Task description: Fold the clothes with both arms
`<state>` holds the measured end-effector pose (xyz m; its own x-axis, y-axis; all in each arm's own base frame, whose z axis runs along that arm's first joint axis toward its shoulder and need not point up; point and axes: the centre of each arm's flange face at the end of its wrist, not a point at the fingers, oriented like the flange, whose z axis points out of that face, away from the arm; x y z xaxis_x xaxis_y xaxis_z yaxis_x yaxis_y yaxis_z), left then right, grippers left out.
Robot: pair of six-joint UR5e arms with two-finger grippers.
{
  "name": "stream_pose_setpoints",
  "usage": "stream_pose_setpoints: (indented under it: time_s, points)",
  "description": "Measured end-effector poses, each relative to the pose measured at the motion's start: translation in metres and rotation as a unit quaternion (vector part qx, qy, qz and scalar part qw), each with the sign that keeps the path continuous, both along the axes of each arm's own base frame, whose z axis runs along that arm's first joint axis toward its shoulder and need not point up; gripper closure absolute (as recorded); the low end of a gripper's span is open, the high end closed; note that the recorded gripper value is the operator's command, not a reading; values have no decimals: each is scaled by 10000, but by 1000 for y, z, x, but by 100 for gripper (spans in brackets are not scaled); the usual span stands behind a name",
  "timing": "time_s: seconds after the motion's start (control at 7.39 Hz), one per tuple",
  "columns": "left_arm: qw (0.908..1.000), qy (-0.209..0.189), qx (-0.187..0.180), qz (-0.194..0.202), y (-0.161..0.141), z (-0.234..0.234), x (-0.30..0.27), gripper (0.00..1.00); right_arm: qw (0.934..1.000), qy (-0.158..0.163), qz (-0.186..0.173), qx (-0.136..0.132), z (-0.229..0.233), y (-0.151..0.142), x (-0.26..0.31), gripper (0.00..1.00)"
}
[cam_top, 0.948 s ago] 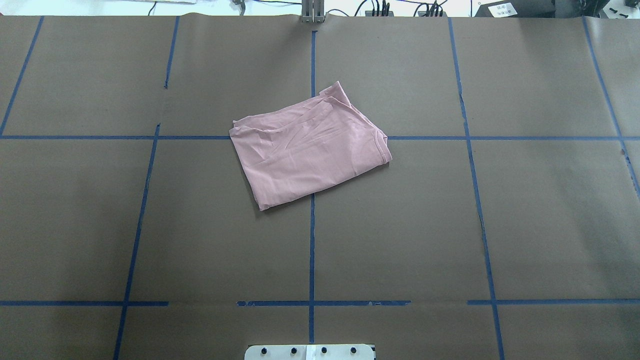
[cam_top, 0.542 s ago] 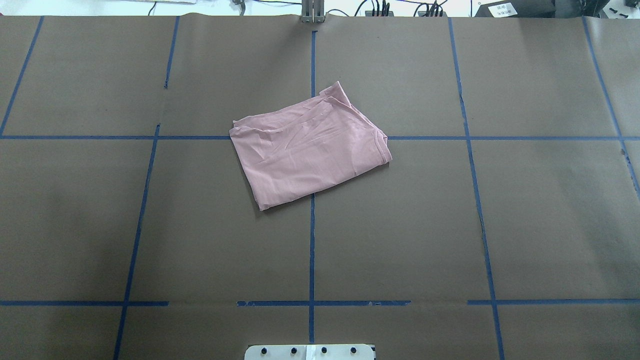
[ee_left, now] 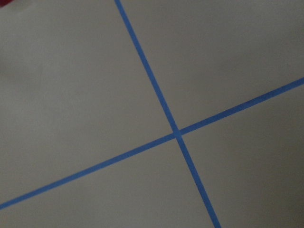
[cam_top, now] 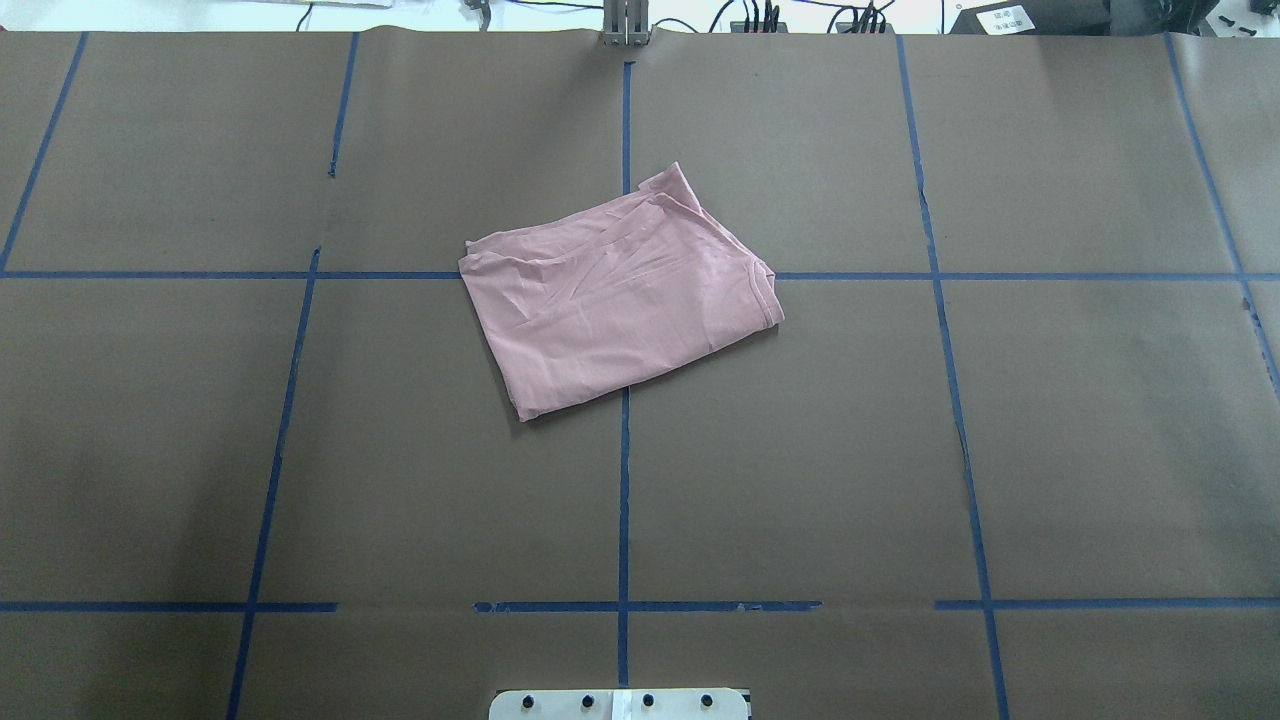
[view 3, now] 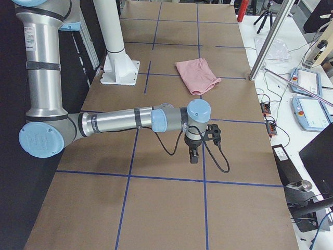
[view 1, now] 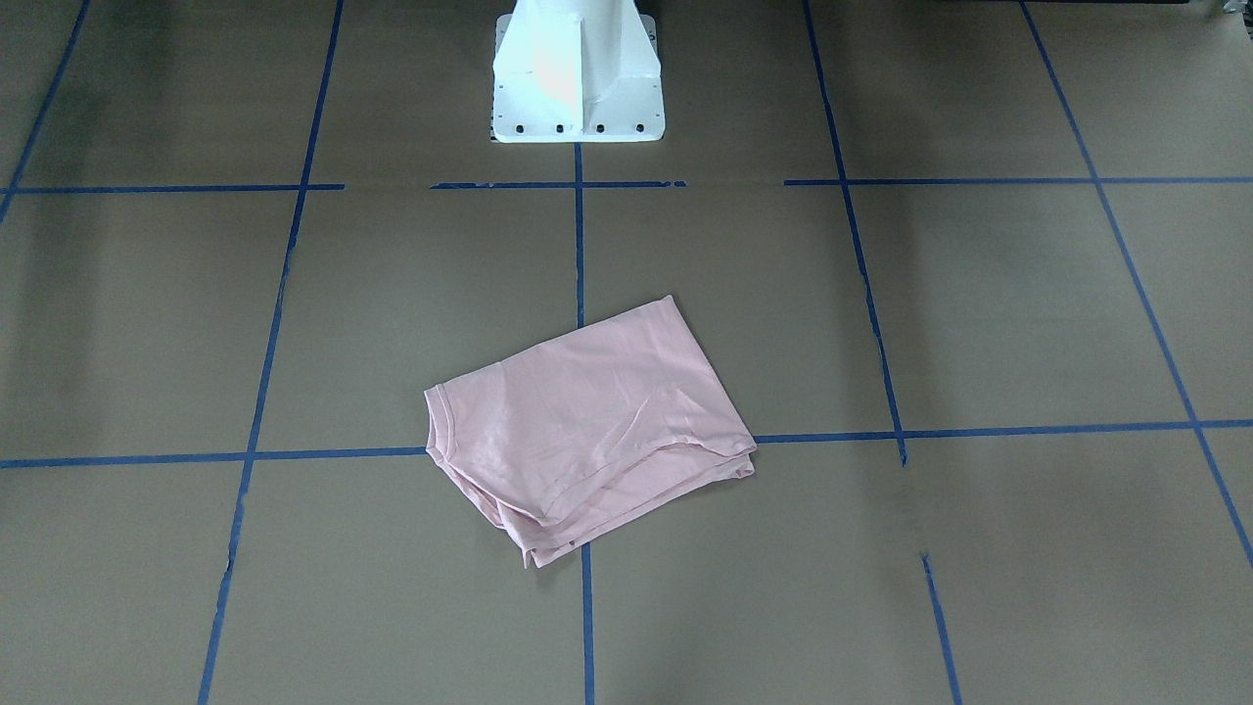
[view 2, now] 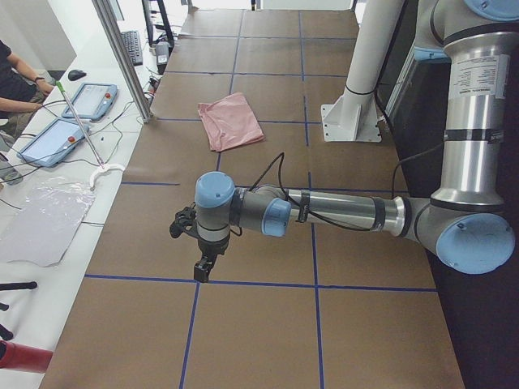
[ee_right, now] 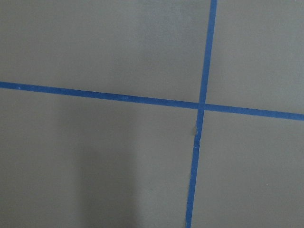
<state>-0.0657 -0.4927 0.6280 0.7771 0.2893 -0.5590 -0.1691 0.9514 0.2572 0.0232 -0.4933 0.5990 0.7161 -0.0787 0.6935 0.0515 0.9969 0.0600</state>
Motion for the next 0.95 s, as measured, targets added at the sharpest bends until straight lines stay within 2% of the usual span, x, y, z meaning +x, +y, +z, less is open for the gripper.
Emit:
stream_pose_setpoints:
  time_s: [0.27, 0.54, 0.95]
  points:
    - [9989, 360, -269, 147, 10, 20, -5, 0, 9995, -144, 165, -221, 21, 12, 18, 0]
    - [9981, 475, -351, 188, 13, 27, -5, 0, 9981, -229, 386, -429, 45, 26, 42, 0]
    - [9980, 491, -354, 182, 12, 28, -4, 0, 9986, -223, 295, -369, 64, 46, 55, 0]
